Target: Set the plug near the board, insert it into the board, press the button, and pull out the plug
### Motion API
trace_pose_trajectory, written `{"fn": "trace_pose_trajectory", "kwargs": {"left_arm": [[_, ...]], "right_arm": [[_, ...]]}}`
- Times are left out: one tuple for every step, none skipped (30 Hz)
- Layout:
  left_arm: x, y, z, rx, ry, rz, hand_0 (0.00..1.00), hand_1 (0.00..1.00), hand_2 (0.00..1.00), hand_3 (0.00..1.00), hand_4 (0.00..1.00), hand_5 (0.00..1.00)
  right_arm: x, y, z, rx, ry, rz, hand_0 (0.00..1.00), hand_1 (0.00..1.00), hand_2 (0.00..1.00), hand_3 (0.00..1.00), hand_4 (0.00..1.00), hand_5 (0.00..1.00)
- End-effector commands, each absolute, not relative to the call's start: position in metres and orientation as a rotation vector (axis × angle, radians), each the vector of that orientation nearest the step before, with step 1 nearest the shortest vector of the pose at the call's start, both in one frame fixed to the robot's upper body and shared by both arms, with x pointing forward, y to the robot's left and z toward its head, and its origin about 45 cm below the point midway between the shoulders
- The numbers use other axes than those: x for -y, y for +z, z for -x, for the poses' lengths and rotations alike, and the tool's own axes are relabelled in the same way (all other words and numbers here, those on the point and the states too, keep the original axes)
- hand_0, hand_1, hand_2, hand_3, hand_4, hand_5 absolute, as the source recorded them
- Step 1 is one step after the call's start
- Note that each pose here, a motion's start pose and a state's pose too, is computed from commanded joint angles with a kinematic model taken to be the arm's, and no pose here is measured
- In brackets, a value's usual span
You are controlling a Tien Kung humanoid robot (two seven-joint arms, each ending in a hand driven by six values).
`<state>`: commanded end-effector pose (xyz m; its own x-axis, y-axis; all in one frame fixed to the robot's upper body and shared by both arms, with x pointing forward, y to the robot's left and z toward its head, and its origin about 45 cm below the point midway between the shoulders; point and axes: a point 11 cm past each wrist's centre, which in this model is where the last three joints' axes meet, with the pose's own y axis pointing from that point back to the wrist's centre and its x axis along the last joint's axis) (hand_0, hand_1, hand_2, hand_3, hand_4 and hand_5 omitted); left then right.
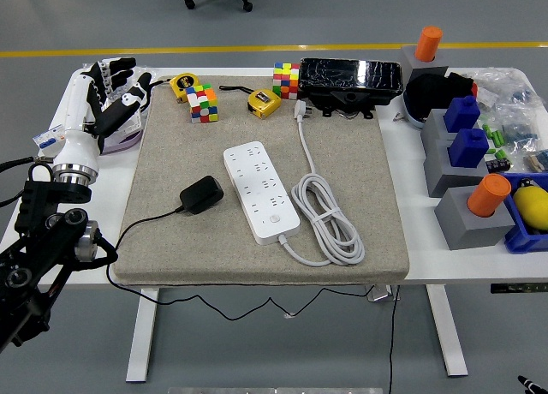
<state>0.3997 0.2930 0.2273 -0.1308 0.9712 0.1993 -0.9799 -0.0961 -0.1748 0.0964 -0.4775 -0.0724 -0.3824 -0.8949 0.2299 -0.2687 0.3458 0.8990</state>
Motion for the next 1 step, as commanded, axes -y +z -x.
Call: {"fn": "trace_pose_trajectory", "kwargs": {"left_arm": [[-0.293, 0.2271, -0.3996, 0.3, 1.675, -0.038, 0.774, 0.754, 0.736, 0.646, 0.813, 0.385]], "right_arm": [[0.4776, -0.0725, -0.0961, 1.846, -1.038, -1.022, 0.538, 0.634, 0.651, 0.552, 0.89, 0.414]]}}
